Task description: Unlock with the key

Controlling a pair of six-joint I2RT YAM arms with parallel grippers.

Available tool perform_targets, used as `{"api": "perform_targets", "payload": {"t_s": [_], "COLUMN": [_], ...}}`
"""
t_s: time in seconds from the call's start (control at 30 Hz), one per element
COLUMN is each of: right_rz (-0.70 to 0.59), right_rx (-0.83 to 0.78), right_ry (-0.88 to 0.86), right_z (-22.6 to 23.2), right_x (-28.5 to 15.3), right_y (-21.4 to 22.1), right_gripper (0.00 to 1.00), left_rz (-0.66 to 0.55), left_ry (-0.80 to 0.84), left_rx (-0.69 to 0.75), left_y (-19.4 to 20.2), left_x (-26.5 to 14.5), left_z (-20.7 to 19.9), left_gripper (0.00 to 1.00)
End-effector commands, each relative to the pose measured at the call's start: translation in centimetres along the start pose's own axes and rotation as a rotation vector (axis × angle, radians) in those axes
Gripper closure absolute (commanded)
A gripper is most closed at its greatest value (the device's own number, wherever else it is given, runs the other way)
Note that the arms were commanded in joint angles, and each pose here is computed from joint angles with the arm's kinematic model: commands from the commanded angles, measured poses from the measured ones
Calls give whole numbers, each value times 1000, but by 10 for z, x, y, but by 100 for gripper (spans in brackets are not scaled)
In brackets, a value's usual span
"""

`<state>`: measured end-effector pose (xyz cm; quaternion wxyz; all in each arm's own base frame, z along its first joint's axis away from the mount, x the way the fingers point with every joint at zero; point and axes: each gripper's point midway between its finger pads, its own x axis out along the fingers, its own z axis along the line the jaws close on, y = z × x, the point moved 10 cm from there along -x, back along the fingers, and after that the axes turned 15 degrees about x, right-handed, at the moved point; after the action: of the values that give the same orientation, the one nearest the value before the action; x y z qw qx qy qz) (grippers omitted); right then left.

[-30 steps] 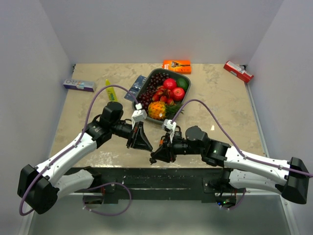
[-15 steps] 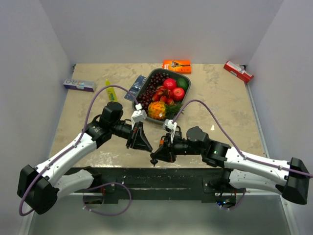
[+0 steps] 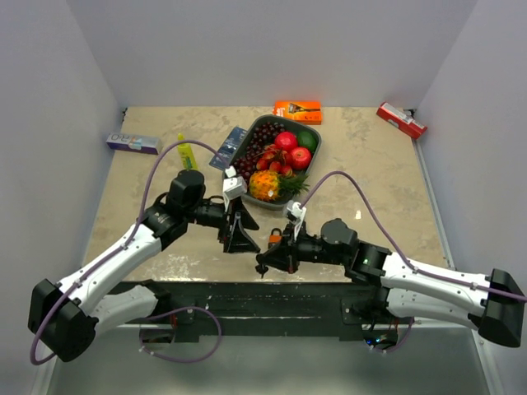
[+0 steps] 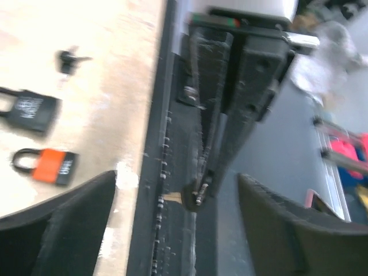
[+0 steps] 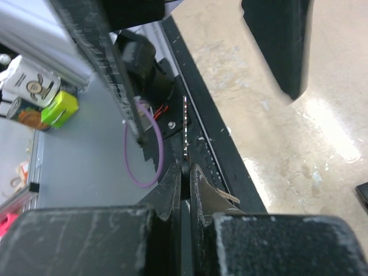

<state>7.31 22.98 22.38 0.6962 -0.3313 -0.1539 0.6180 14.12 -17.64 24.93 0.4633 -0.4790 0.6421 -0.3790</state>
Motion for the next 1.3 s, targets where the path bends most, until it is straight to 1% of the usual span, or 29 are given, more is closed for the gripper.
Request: {"api": "perform_targets", "payload": {"t_s": [0.0,0.07,0.1,0.13,0.17,0.23,0.3,0.33,0.37,0.4,0.43,0.47,0.5,0.53,0.6,0.67,0.7,0.73,0.77,0.8,0.87,0.9,0.97,1.13,1.27], "right_rz": [-143,-172,-198,-215,-260,-295,-374,-388,-431,-478,-494,-526,-574,-602,-670,-743,-763,-780,-790,-799,-812,-816,-848,-850,-864], "right_rx": [25,33,48,61,76,92,89,93,97,85,89,83,49,40,3,-15,-27,-29,-33,-34,-38,-36,-45,-49,-54], "right_ry": [19,58,94,116,146,190,257,295,344,389,440,480,512,545,580,613,619,634,629,627,612,615,607,585,568], "right_z": [1,-6,-16,-22,-32,-45,-57,-61,-68,-69,-72,-75,-72,-72,-70,-67,-64,-64,-61,-60,-55,-54,-47,-34,-26], "right_x": [-3,-6,-9,-12,-19,-28,-40,-44,-50,-55,-60,-65,-72,-78,-89,-99,-103,-105,-106,-107,-110,-112,-119,-131,-139], "right_y": [-13,-16,-20,-24,-34,-39,-53,-56,-63,-71,-73,-79,-88,-92,-102,-110,-115,-117,-119,-120,-121,-120,-118,-109,-106], "right_gripper": [100,100,100,100,100,100,100,100,100,100,100,100,100,100,100,100,100,100,100,100,100,100,100,100,100], "left_rz": [-94,-125,-129,-141,-164,-161,-125,-114,-93,-88,-77,-30,-13,9,33,80,83,112,167,184,230,263,288,302,391], "left_ry": [-332,-438,-502,-532,-560,-614,-639,-640,-647,-660,-654,-665,-706,-702,-745,-732,-749,-731,-740,-725,-750,-761,-771,-778,-819], "left_rx": [100,83,54,37,32,-45,-125,-153,-190,-210,-209,-238,-239,-238,-270,-294,-312,-310,-326,-319,-327,-331,-336,-311,-298], "left_y": [-27,-26,-20,-18,-17,-6,4,7,12,11,9,15,10,9,8,15,14,17,26,21,20,24,25,24,34], "left_x": [-7,-9,-10,-10,-9,-7,-2,0,4,7,14,19,22,30,41,61,69,82,95,107,125,131,144,166,180], "left_z": [15,22,26,28,31,37,45,46,50,51,49,49,50,45,46,42,41,35,39,33,44,45,55,72,89], "left_gripper": [1,1,1,1,1,1,4,7,13,15,15,15,15,15,17,19,20,20,20,20,19,19,19,17,15]}}
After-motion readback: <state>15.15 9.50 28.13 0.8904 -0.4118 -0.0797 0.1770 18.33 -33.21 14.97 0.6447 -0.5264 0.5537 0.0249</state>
